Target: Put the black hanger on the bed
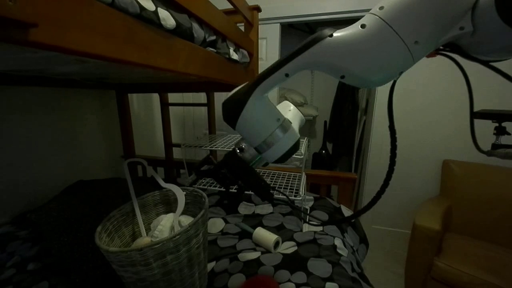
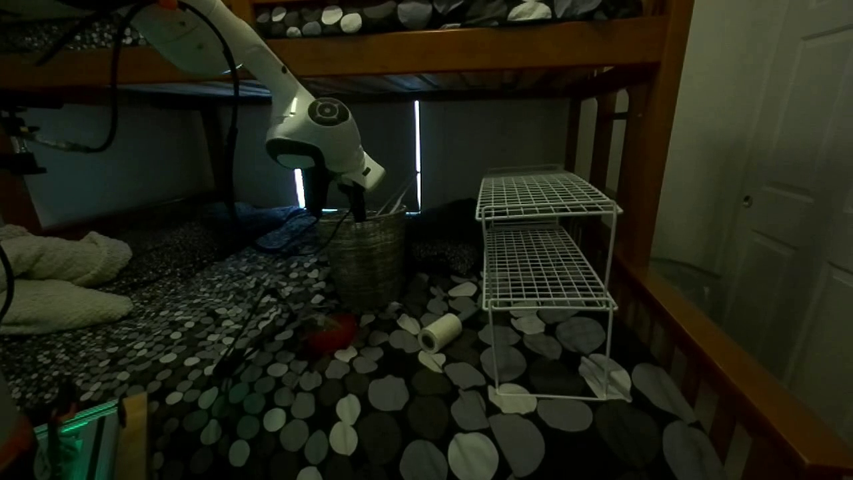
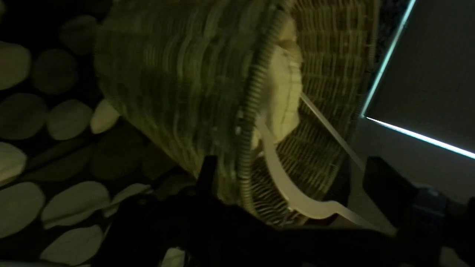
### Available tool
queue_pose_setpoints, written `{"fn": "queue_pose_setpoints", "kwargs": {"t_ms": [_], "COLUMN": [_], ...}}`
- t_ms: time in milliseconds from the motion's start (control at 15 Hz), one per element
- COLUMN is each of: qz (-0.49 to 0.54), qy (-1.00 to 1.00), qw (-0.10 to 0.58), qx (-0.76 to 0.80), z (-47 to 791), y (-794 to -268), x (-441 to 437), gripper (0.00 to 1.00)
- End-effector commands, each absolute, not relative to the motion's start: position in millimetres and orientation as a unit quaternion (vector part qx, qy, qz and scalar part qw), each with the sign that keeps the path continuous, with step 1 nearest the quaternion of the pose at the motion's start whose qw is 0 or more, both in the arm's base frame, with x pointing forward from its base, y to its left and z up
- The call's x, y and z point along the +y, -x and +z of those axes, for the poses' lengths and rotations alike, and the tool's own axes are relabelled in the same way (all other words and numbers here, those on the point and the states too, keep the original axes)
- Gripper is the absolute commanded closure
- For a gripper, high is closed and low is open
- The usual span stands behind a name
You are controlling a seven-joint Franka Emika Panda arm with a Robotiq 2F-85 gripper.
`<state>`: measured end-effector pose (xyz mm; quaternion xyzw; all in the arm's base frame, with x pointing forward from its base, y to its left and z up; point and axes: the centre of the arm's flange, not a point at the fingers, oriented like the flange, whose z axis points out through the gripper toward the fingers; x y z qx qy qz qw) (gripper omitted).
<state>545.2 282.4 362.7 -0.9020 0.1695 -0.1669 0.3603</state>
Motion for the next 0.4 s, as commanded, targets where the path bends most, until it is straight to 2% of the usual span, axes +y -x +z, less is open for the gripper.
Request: {"fn": "queue_pose_setpoints", "kwargs": {"t_ms": [0, 267, 333], "qz": [-0.119, -0.061, -0.082], "qy": [0.940, 0.964, 0.957], "qw": [0.284, 0.222, 0.245], "qx": [0.149, 0.129, 0.136], "z": [411.0, 417.3, 367.7], "y": [-492.4, -462.1, -486.8], "x": [239.1, 185.6, 205.7], "gripper": [0.00, 0.00, 0.00]}}
